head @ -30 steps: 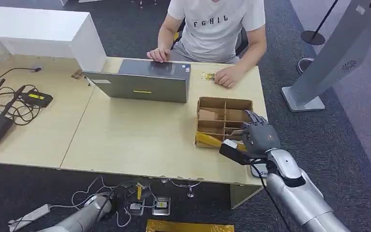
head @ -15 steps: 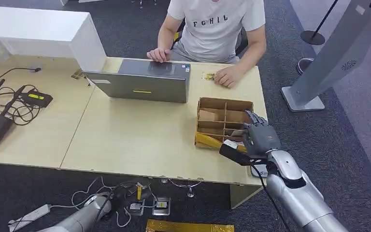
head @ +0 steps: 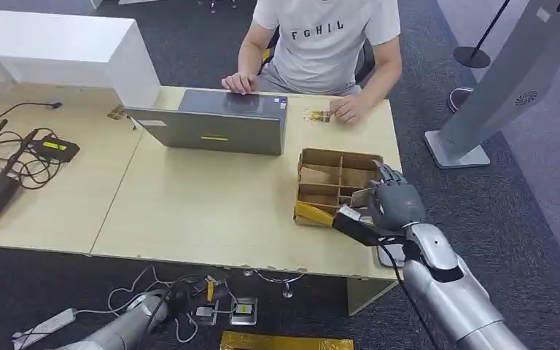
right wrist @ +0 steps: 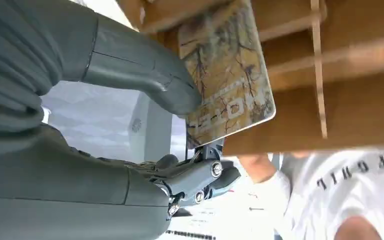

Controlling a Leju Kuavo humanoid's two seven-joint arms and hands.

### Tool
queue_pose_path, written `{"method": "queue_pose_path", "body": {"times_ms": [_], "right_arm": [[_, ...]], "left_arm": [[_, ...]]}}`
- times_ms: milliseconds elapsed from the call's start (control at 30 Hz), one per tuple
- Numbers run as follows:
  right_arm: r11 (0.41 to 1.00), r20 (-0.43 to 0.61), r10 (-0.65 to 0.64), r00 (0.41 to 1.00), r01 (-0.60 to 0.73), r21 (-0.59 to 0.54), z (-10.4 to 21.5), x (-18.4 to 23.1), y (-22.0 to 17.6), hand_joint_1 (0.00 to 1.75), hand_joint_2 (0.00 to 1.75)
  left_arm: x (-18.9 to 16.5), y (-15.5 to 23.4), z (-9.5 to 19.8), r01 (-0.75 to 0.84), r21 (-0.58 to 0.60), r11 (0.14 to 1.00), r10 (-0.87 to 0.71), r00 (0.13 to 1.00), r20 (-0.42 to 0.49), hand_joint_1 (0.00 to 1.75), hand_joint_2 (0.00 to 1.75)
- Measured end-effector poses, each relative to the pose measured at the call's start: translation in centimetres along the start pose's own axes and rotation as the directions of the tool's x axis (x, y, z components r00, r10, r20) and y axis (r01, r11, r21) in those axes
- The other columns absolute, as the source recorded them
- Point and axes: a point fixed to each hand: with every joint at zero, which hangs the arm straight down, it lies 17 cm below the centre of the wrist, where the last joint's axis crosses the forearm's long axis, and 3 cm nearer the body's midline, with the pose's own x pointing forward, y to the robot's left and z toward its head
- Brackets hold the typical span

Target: Pass the card to the sensor for recognition and then transmit it.

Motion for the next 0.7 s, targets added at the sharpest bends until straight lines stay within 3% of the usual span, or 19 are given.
{"method": "queue_pose_path", "body": {"times_ms": [433, 700], "right_arm": [[0.970, 0.012, 0.000, 1.000, 0.003, -0.244, -4.6, -1.0, -11.7, 1.75, 1.75], [0.944, 0.022, -0.002, 1.000, 0.009, -0.330, -4.9, -1.2, -14.3, 1.75, 1.75]], "left_arm": [[0.3, -0.3, 0.0, 0.000, -0.004, 1.000, 0.000, 1.000, 0.004, 0.00, 0.00], [0.3, -0.2, 0.0, -0.005, -0.005, 1.000, 0.005, 1.000, 0.004, 0.00, 0.00]]}}
